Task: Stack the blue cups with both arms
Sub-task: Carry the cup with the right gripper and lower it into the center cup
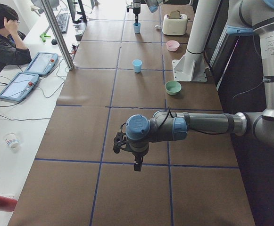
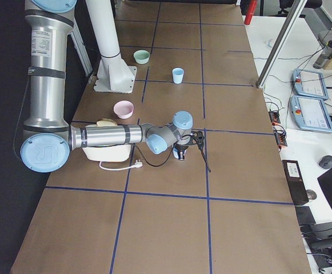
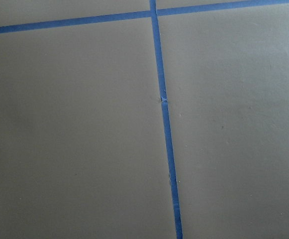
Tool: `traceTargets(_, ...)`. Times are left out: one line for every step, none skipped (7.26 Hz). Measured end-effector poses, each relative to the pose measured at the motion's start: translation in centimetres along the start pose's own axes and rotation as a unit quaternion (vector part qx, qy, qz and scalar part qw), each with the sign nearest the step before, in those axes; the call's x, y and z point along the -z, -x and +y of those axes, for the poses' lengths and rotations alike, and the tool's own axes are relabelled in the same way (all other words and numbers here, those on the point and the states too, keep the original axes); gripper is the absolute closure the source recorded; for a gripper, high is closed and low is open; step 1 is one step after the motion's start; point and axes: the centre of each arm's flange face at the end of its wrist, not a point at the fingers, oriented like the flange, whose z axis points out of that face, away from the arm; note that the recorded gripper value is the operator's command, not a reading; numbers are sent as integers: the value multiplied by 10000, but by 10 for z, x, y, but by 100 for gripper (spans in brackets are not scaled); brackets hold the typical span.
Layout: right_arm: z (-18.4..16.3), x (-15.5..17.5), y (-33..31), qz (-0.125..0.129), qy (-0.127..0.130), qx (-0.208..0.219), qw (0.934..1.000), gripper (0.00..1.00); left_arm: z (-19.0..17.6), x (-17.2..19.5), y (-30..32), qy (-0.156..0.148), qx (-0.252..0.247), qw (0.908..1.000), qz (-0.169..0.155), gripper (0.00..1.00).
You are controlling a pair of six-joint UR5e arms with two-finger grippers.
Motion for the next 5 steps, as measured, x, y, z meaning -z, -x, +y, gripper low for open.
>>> traceTargets(-2, 2, 4, -39, 2, 18, 10000, 100, 0, 0, 0, 4, 2, 10000, -10, 0)
traceTargets(-6, 6, 13, -87, 1, 39, 10000, 100, 1, -1, 1, 11, 8, 10000, -18, 0)
traceTargets(-16, 16, 30, -128, 22, 32, 9999, 100, 1, -1, 1, 15, 15, 10000, -21, 0)
traceTargets(-29, 35, 60, -132, 44, -51, 9999, 100, 1, -1, 1, 16, 19, 10000, -25, 0)
traceTargets(-45, 61, 103, -144, 51, -267, 9995, 100, 2, -1, 2, 22, 28, 10000, -27, 0)
